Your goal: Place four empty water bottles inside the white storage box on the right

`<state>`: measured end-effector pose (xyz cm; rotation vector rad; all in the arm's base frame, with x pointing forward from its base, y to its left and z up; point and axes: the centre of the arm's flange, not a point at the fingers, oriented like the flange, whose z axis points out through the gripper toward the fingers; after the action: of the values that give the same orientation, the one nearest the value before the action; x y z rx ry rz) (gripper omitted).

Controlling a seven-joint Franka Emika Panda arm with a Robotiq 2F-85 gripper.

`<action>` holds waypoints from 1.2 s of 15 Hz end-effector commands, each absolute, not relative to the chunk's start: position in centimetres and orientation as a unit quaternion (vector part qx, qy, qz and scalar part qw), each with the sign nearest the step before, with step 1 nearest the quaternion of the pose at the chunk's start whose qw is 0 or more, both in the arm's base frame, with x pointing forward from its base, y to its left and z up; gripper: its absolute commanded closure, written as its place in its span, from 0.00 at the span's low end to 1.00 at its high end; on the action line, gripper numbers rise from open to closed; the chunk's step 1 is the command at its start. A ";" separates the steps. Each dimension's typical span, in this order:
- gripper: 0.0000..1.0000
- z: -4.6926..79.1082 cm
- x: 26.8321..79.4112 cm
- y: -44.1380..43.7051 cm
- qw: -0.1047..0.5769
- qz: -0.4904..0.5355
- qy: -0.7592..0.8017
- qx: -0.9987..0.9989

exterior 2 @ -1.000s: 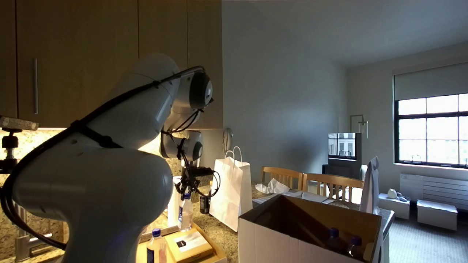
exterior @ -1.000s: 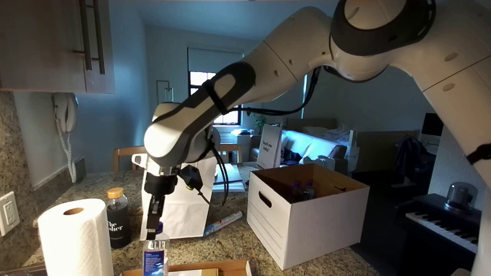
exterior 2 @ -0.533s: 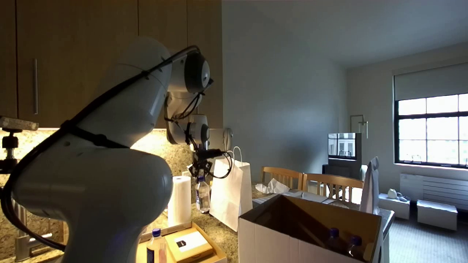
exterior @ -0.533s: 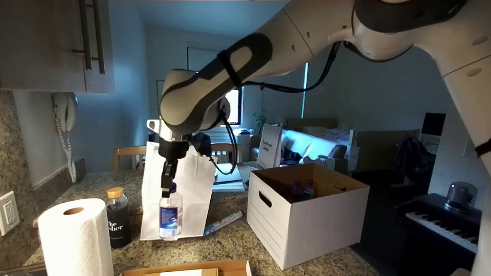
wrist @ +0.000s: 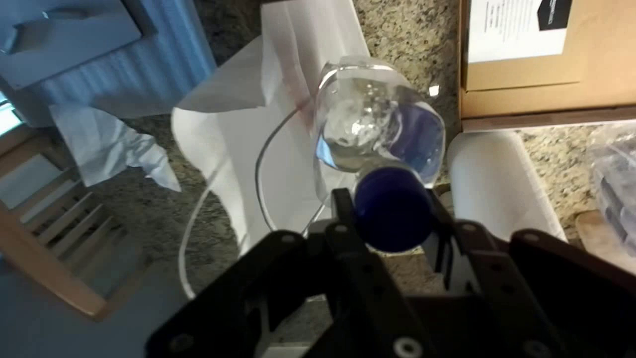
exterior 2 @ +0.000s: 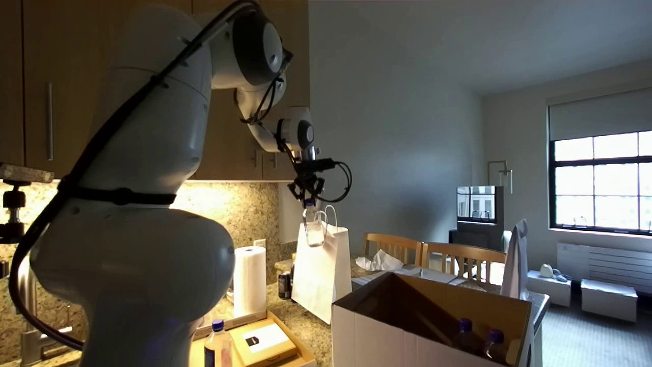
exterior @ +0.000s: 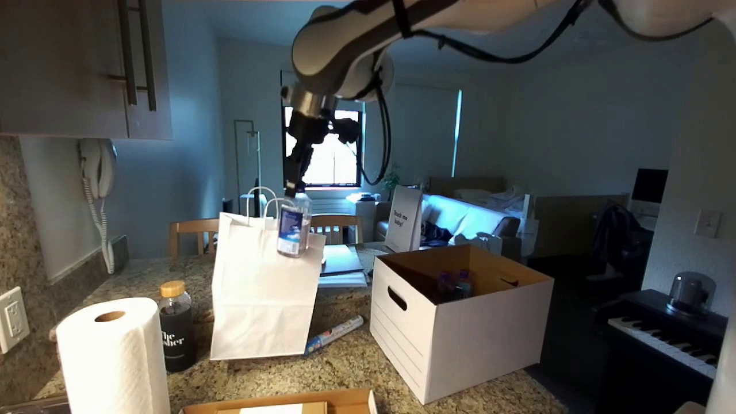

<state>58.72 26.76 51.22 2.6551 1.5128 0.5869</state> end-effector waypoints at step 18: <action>0.89 63.2 59.6 -4.2 -0.054 0.283 0.169 0.942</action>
<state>60.50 -1.13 62.98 3.0181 0.6634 0.9145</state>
